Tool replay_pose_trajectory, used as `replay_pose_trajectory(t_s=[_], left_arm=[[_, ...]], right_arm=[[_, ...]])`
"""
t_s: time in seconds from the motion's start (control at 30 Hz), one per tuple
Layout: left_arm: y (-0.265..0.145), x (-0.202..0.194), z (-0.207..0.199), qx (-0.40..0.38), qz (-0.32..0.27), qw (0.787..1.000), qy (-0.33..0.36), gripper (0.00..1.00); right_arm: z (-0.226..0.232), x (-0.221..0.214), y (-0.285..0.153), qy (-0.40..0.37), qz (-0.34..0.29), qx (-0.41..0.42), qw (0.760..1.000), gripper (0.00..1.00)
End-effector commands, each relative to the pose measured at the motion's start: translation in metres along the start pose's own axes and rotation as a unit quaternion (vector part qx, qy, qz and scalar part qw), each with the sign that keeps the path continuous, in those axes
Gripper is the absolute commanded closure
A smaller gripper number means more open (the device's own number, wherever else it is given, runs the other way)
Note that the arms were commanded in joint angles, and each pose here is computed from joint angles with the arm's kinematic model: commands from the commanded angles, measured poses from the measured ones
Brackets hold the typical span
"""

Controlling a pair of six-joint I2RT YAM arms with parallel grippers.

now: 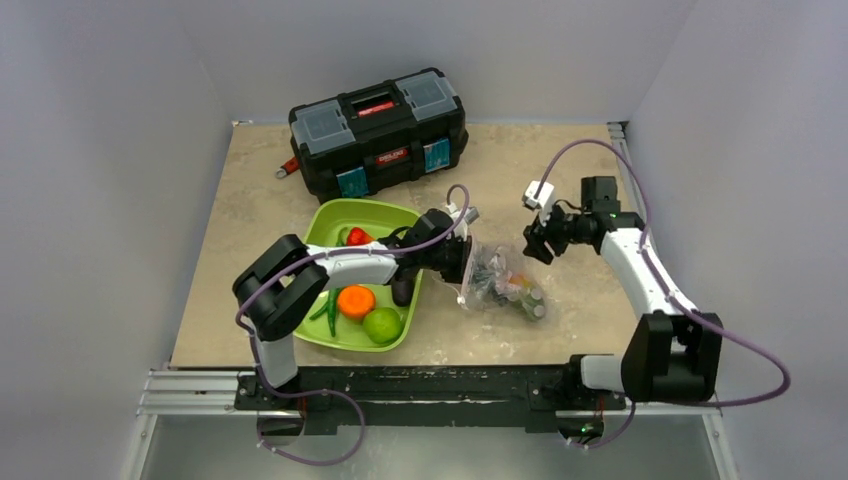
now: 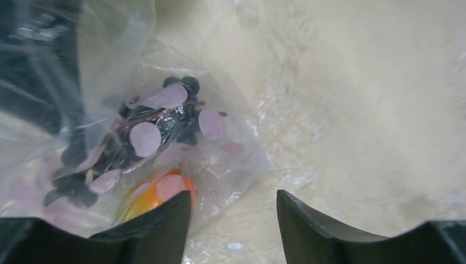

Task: Open the zip-top bag and remove the fake food
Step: Pick up the fake fruit from the zipper food storage bag.

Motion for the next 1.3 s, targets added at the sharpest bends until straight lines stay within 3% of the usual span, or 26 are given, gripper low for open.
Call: replay_pose_trajectory(t_s=[0.0, 0.13, 0.23, 0.4, 0.5, 0.63, 0.7, 0.87, 1.27], left_arm=[[-0.008, 0.014, 0.007, -0.015, -0.039, 0.999, -0.011, 1.0], [-0.01, 0.026, 0.006, -0.025, -0.064, 0.997, -0.025, 1.0], [-0.012, 0.035, 0.0, -0.041, -0.079, 0.996, -0.029, 1.0], [-0.022, 0.045, -0.008, -0.052, -0.092, 0.994, -0.026, 1.0], [-0.028, 0.049, -0.012, -0.063, -0.095, 0.993, -0.028, 1.0], [-0.04, 0.051, -0.02, -0.095, -0.095, 0.991, -0.03, 1.0], [-0.049, 0.05, -0.02, -0.098, -0.096, 0.99, -0.03, 1.0], [-0.073, 0.052, -0.015, -0.109, -0.103, 0.988, -0.04, 1.0], [-0.109, 0.047, -0.005, -0.125, -0.12, 0.984, -0.048, 1.0]], right_arm=[[0.024, 0.035, -0.04, -0.069, -0.053, 0.045, 0.995, 0.38], [0.059, 0.018, -0.045, -0.111, -0.045, 0.138, 0.983, 0.19], [0.07, -0.001, -0.029, -0.125, -0.007, 0.162, 0.979, 0.17], [0.06, -0.011, -0.009, -0.137, 0.002, 0.102, 0.985, 0.17], [0.049, -0.013, 0.003, -0.141, 0.012, 0.064, 0.988, 0.32], [0.026, -0.013, 0.01, -0.139, 0.023, -0.001, 0.99, 0.81], [0.02, -0.018, 0.008, -0.153, 0.022, -0.03, 0.988, 0.97], [0.01, -0.019, 0.001, -0.199, -0.02, -0.123, 0.972, 1.0], [-0.001, -0.019, 0.0, -0.174, -0.033, -0.168, 0.97, 1.0]])
Point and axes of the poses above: each gripper's point midway between its finger pads, its own y axis out along the fingers, its own z axis along the line the jaws close on, x = y × z, the point moved 6 cm from there along -y, back along the fingers, and after that the axes turned 11 degrees about y, right-handed, at the moved point
